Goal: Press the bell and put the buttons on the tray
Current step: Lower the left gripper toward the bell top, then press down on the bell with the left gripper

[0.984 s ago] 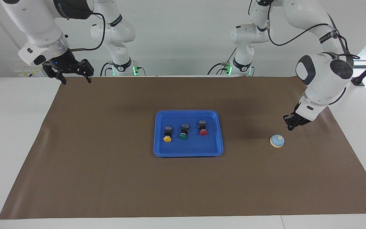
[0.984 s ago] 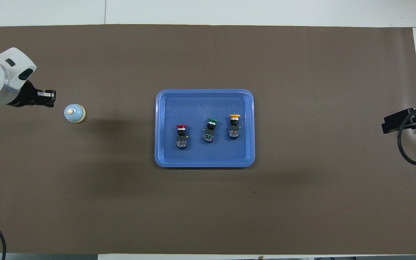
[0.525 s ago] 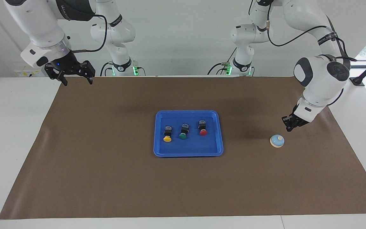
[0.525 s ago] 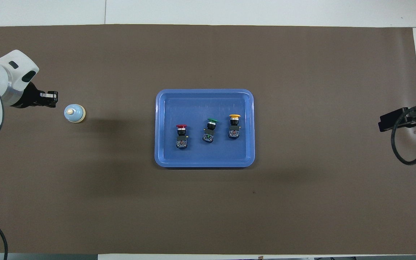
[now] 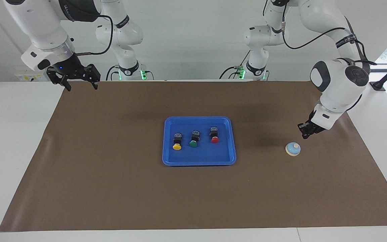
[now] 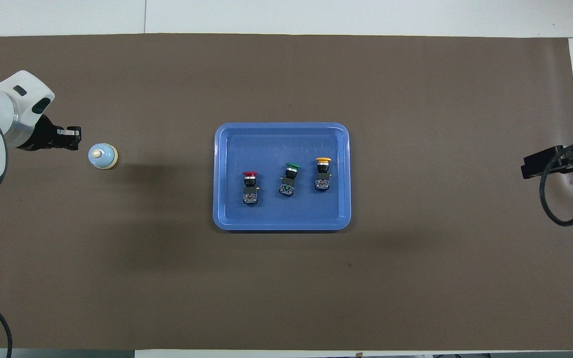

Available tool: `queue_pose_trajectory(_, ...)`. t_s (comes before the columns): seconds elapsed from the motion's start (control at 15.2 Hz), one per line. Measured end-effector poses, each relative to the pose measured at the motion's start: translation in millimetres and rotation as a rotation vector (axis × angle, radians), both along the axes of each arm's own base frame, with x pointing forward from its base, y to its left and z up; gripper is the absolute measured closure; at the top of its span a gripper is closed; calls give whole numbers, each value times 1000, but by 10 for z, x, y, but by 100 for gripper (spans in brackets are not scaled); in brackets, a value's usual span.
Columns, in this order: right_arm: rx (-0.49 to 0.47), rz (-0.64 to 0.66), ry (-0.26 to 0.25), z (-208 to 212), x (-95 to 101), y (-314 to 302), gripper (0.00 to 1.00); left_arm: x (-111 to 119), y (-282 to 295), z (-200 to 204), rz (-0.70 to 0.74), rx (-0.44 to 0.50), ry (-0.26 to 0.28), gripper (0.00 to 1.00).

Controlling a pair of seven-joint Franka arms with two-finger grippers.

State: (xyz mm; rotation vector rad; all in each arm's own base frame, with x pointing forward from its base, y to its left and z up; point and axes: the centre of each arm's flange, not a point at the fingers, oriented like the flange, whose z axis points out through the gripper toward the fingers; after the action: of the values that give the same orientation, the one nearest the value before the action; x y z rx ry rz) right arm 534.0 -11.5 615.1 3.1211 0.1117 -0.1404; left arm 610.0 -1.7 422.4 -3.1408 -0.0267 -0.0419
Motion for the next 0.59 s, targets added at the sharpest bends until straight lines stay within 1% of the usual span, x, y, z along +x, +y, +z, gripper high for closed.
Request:
queue_pose_trajectory(0.2,0,-4,-2,8,1,-20,0,18,2,-102,2,0,-8,99)
queue_pose_trajectory(0.46,1,-9,-3,8,1,-46,0,-7,3,-328,5,0,24,99)
queue_pose_trajectory(0.59,1,-6,-2,7,1,-28,0,-32,3,-386,5,0,29,99)
